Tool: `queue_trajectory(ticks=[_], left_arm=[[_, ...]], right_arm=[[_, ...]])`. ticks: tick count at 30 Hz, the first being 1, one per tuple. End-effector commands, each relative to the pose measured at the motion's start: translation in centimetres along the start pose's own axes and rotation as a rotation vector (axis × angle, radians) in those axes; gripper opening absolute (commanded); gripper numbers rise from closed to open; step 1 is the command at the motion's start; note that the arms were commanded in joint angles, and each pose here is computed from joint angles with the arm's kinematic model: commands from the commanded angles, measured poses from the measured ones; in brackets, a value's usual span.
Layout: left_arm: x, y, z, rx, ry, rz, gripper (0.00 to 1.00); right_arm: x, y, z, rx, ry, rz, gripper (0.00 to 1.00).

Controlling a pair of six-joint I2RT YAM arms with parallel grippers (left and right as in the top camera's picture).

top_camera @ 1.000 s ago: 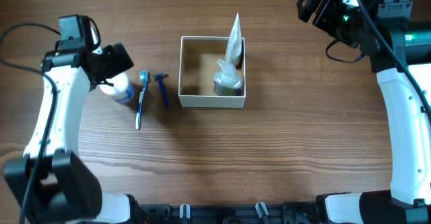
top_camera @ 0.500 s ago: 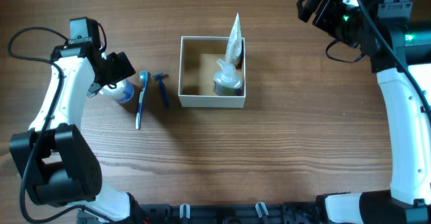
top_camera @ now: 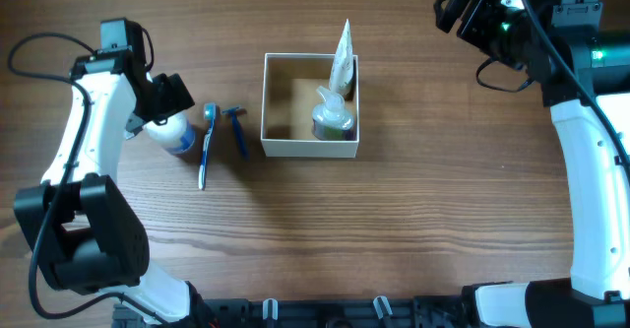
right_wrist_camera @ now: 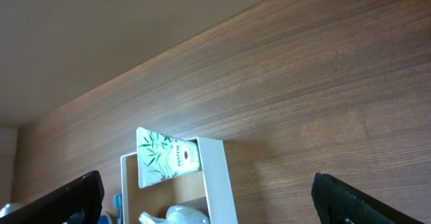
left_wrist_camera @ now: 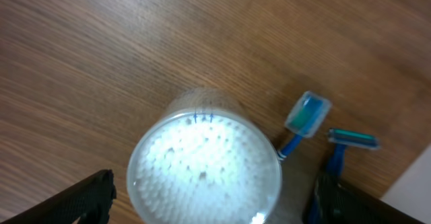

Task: Pack container
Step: 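Lower the left gripper around the cotton-swab tub to grasp it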

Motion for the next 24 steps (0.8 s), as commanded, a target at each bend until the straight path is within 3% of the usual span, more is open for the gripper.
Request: queue_trajectory(ticks=[1, 8, 24], left_arm=[[-1.4, 2.6, -0.5, 0.021, -0.039, -0.043, 0.98], [-0.9, 2.5, -0.3, 0.003, -0.089, 0.019, 0.99], [-0.8, -4.3, -0.5, -0.062, -0.099, 0.198, 0.96]], right_arm=[[0.0, 0.1, 0.1, -0.006, -0.009, 0.000, 1.00], [0.0, 0.1, 0.1, -0.006, -0.009, 0.000, 1.00], [0.0, 0.1, 0.1, -0.006, -0.009, 0.000, 1.00]])
Point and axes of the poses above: each gripper's point midway between its finger pads, its own y axis back along the fingers, its own z axis along the line the jaws close on, x = y × z, the point moved 10 cm from there along y, back along the fingers, and after that the axes turned 4 degrees about -y, right-handed, at the moved point
